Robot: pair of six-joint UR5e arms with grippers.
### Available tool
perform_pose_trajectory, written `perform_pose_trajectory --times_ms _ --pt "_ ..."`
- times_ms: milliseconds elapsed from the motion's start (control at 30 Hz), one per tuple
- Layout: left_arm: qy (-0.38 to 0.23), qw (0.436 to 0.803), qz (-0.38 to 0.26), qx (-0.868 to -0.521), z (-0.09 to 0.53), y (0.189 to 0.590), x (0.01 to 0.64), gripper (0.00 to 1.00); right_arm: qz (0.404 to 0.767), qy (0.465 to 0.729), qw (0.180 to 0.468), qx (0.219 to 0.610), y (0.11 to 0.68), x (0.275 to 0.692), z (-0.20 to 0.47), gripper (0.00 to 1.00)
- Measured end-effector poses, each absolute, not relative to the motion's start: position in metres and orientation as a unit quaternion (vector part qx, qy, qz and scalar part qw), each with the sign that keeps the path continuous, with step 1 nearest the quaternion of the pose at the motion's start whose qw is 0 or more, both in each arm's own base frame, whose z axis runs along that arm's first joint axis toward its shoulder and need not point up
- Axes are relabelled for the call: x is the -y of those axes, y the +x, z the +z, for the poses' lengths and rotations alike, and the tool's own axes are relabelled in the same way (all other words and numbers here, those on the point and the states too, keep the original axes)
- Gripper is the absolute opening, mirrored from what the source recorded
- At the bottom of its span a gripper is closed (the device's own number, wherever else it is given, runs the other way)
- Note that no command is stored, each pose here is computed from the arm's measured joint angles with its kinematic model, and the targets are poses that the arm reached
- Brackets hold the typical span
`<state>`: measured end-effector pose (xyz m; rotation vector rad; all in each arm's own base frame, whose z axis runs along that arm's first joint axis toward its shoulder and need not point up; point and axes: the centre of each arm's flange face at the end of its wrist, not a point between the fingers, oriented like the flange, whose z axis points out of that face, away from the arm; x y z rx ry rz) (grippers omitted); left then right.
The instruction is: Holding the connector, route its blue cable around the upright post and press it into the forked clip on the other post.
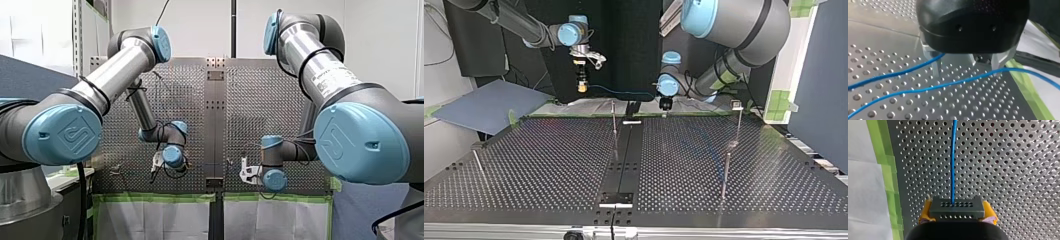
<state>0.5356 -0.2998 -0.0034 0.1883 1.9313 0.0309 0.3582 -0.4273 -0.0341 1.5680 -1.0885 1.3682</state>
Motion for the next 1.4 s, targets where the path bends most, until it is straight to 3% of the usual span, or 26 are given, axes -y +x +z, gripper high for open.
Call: perform_pose_trajectory --times_ms 400,767,1400 --pt "0.074 0.547 -0.057 -0.832 -0.012 0.512 0.310 1.00 0.536 0.613 0.390 0.430 0.355 0.431 -0.034 0.00" --pt "0.070 0.547 -0.136 -0.823 0.017 0.493 0.329 1.00 0.535 0.612 0.391 0.431 0.353 0.433 -0.033 0.00" --pt "0.136 0.534 -0.231 -0.802 0.010 0.451 0.367 1.00 0.547 0.632 0.364 0.411 0.366 0.433 -0.032 0.00"
